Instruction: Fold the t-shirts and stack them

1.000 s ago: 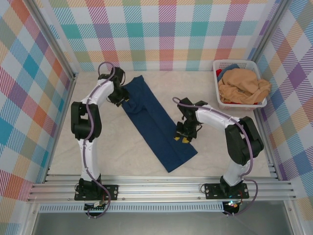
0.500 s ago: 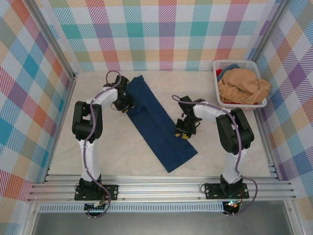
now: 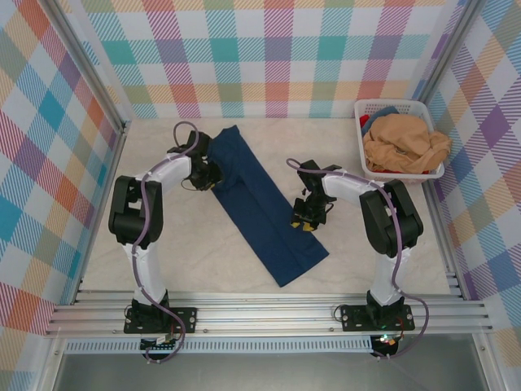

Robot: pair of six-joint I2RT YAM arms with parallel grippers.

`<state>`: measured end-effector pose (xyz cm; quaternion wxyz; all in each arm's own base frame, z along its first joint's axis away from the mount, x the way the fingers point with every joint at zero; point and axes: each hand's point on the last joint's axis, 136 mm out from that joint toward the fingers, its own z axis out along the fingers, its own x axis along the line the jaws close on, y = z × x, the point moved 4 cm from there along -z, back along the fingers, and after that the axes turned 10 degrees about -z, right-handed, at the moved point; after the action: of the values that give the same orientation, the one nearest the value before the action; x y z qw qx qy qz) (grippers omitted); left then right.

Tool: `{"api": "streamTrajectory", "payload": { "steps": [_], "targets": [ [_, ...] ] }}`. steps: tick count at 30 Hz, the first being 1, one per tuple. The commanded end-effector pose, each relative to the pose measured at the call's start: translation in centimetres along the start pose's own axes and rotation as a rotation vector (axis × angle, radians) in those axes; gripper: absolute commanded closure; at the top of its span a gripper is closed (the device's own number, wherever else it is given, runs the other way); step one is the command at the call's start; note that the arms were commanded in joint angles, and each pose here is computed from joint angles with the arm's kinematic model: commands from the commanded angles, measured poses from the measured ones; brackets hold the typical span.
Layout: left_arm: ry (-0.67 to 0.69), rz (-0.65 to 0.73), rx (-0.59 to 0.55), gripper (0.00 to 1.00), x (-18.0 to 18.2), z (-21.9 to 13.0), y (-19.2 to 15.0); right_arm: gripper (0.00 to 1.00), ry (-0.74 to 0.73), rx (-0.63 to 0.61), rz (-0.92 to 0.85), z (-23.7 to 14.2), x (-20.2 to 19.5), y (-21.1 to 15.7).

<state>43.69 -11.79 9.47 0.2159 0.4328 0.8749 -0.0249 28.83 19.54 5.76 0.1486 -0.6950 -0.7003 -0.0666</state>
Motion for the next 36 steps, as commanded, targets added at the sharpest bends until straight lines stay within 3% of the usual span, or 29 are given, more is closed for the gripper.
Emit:
{"api": "streamTrajectory", "payload": {
  "steps": [1, 7, 17, 28, 36],
  "targets": [
    [-0.022, 0.017, -0.011, 0.81, -0.8, -1.1, -0.6, 0.66, -0.007, 0.032, -0.006, 1.1, -0.3, -0.3],
    [0.002, 0.028, 0.02, 0.88, -0.5, -0.5, -1.3, 0.67, -0.011, 0.033, -0.004, 1.1, -0.4, -0.4],
    [0.001, 0.094, 0.037, 0.73, -0.8, 0.0, -1.7, 0.67, -0.007, 0.039, -0.001, 1.1, -0.4, -0.6],
    [0.069, 0.127, 0.067, 0.85, 0.2, 0.8, -2.4, 0.66, -0.003, 0.035, 0.0, 1.1, -0.4, -0.5],
    [0.047, 0.14, 0.027, 1.0, -0.5, -0.9, -2.7, 0.66, -0.003, 0.034, 0.001, 1.1, -0.3, -0.4]
  ]
}}
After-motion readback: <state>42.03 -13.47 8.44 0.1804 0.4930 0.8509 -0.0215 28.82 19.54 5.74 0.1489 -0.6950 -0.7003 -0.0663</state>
